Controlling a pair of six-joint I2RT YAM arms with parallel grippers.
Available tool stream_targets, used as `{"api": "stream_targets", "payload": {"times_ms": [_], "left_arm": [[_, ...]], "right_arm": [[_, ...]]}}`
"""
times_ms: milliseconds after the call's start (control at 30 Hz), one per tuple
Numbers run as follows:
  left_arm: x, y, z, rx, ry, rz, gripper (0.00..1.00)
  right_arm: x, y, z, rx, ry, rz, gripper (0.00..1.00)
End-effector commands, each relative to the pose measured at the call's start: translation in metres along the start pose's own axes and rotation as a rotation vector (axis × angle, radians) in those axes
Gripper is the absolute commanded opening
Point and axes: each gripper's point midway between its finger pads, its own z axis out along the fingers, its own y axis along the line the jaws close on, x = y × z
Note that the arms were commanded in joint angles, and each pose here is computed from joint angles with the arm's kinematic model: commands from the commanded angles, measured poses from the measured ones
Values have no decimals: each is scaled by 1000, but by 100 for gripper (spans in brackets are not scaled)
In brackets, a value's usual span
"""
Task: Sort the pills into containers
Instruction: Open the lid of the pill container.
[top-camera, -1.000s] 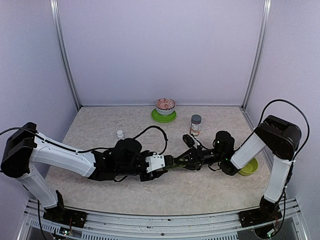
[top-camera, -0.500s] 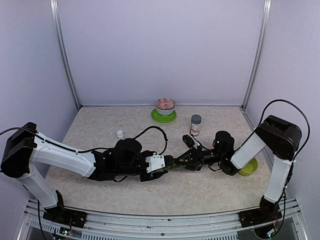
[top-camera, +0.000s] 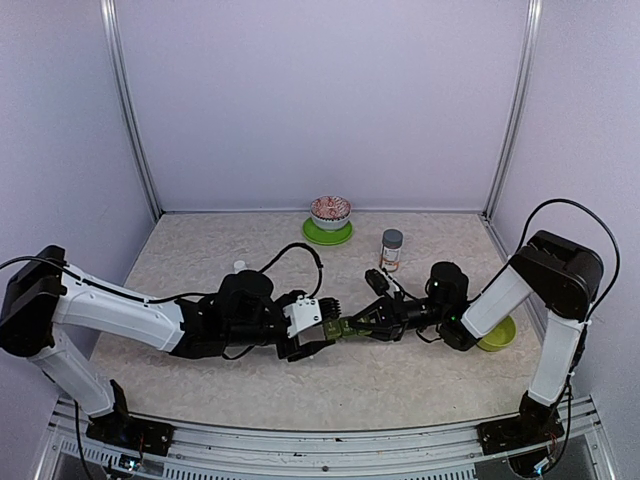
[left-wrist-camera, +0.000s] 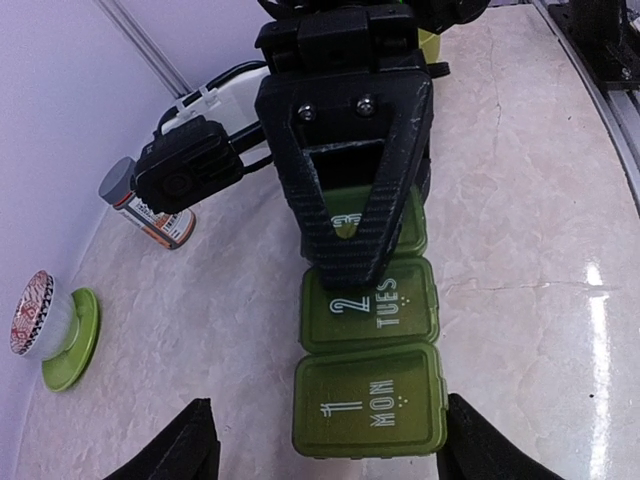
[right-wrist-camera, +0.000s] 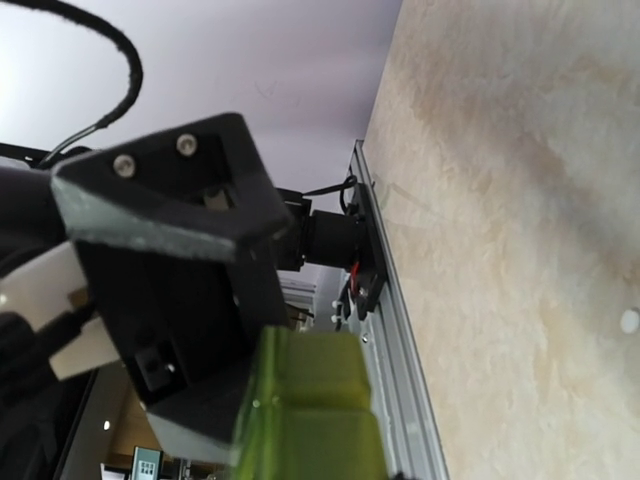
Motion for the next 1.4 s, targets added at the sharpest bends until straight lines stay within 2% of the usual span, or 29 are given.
{"api": "stream_targets", "payload": {"times_ms": [0,367,833,1367], "left_arm": [[-24,18,-16,-30,-114,-52,73],[-31,14,-19,15,-155,-70,75],[-20,55,-20,-174,-134,-177,76],[9,48,13,-121,7,-193,76]], "right_arm": [[8,-1,0,5,15,-10,3],[8,-6,0,22,12,-6,2],[9,-8,-1,44,17,-20,1],[9,13,4,12,64,-97,0]]}}
